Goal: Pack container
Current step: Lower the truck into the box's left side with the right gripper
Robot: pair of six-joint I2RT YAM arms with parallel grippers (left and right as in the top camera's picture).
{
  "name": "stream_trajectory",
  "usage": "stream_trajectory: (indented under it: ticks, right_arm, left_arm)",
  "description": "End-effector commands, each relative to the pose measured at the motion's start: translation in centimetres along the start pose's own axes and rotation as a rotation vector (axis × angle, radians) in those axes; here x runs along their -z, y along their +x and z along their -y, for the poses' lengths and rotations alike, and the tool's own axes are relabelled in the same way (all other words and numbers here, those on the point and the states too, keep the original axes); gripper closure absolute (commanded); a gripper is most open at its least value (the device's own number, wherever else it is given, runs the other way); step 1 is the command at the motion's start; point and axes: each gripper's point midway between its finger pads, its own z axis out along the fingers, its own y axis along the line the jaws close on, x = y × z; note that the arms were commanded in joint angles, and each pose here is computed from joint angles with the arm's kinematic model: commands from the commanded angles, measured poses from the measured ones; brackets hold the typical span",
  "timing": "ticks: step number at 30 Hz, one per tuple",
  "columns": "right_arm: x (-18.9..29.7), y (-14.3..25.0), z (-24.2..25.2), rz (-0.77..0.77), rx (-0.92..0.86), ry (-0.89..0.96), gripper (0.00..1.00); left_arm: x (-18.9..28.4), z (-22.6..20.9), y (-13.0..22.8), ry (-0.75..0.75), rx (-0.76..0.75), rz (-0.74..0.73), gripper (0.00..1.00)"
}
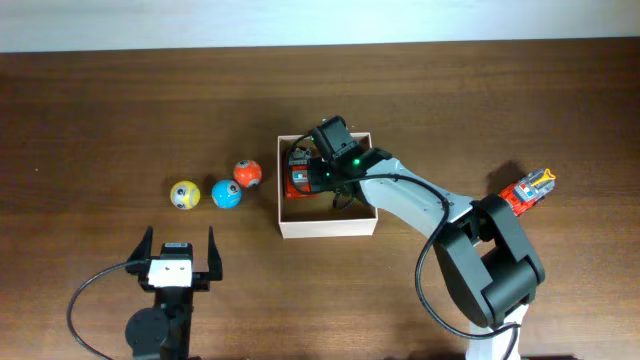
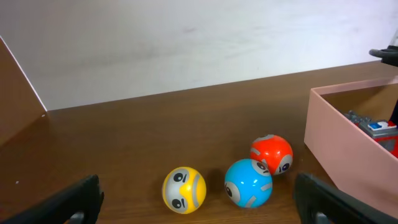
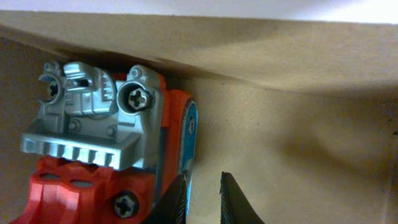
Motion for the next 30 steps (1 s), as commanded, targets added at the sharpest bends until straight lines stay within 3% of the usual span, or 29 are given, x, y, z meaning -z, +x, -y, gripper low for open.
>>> stream_trajectory:
  ticks: [1,30]
  right_arm:
    - [0.1,-0.4,-1.1,-0.003,-0.049,-0.052,0.86]
    - [0.3,-0.5,-2.5,-0.027,-0.263,-0.129,0.9]
  left_arm:
    - [0.0,0.2,0.1,0.01,-0.013,0.004,0.01]
    - [0.0,0.2,0.1,0.01,-0.013,0.004,0.01]
